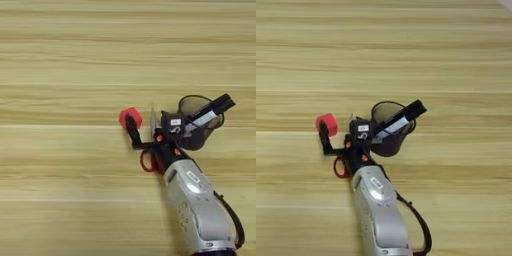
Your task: Move the objects on the table
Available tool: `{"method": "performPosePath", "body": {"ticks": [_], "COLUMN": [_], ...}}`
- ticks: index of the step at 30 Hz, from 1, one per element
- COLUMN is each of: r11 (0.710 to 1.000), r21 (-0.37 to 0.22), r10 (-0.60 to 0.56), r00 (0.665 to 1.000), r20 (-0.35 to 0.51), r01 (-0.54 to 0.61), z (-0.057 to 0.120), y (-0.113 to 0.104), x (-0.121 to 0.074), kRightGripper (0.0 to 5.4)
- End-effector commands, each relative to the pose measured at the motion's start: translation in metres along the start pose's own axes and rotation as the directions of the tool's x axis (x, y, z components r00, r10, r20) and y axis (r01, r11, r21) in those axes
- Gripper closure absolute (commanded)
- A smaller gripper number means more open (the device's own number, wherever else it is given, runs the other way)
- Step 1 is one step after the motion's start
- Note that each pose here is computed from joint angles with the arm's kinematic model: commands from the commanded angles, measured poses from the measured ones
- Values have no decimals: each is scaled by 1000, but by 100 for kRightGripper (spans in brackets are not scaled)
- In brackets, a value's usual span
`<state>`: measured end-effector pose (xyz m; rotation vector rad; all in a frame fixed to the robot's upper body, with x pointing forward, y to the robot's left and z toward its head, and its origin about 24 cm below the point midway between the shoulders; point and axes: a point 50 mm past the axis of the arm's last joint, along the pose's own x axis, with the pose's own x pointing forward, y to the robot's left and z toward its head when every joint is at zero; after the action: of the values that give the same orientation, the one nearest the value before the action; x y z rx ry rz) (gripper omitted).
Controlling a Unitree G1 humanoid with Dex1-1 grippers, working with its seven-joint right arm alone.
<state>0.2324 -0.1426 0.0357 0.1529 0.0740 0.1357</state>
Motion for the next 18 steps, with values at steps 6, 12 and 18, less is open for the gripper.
{"method": "performPosePath", "body": {"ticks": [6, 12, 18], "r11": [999, 999, 999], "r21": [-20, -21, -28], "r10": [-31, -40, -25], "r00": [991, 991, 992], "r20": [127, 128, 124], "r01": [34, 43, 29], "z": [25, 26, 25], "y": [-2, -4, 0], "x": [7, 6, 3], "kRightGripper": [4, 4, 4]}}
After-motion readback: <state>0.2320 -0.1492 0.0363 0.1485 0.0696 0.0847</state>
